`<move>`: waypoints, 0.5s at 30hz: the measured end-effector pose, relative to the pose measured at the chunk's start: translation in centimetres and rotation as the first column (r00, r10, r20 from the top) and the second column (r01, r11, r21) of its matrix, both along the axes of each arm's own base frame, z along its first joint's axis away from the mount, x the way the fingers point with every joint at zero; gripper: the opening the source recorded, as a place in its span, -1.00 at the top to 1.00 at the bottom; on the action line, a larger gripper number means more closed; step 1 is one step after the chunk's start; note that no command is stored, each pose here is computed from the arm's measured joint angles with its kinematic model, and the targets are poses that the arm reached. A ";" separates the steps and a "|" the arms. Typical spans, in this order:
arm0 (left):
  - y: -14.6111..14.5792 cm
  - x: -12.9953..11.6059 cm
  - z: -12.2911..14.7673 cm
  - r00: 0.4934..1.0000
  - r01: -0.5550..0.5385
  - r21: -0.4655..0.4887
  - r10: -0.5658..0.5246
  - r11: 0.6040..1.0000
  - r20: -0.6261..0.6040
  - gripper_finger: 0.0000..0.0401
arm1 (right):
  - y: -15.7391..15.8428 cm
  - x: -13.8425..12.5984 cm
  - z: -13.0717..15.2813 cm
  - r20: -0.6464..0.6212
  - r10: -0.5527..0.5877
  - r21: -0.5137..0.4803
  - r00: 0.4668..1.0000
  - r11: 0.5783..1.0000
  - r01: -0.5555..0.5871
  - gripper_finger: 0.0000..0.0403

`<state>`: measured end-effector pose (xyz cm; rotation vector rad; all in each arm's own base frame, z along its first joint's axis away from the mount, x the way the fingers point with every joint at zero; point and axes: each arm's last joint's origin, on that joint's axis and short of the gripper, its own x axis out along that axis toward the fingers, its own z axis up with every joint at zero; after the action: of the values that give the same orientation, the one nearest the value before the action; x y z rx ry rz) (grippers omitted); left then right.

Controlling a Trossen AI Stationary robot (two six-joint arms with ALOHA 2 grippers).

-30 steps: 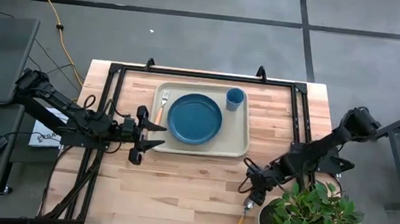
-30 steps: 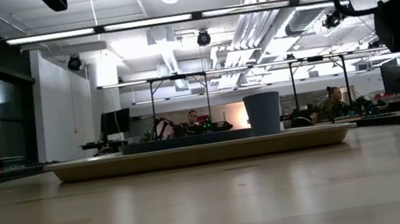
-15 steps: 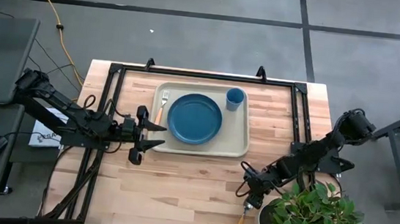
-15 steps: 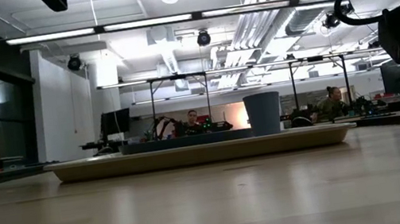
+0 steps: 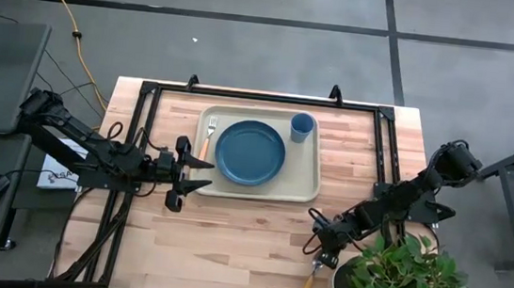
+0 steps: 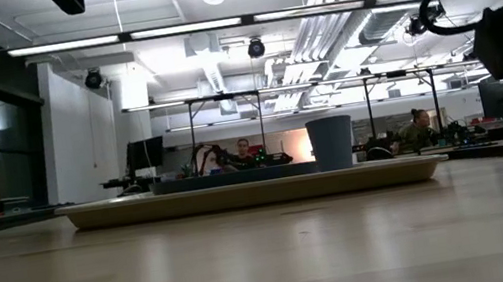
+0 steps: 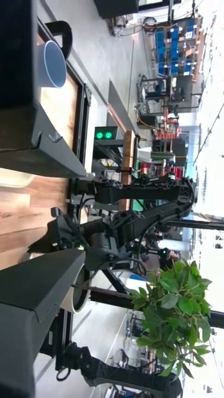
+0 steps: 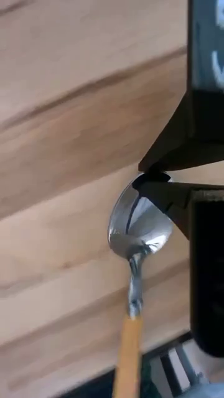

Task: Pick and place plate/cup/fork/spoon on tray
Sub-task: Put the yellow spoon on the white tray at the left of the blue plate

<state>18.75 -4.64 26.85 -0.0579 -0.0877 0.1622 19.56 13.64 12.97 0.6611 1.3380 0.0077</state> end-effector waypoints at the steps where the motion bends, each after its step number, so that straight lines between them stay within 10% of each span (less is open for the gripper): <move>1: 0.0 0.0 0.0 1.000 0.000 -0.001 0.000 1.000 0.000 0.09 | 0.0 0.0 0.0 -0.001 0.002 -0.001 1.000 1.000 -0.002 0.90; 15: -0.2 0.0 0.0 1.000 0.013 -0.045 -0.012 0.999 0.007 0.09 | -0.4 -0.3 3.2 0.174 -0.008 0.036 0.985 0.999 0.002 1.00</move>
<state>18.71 -4.80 26.85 -0.1037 -0.0906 0.1514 19.26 13.26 16.14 0.6785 1.1699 0.0840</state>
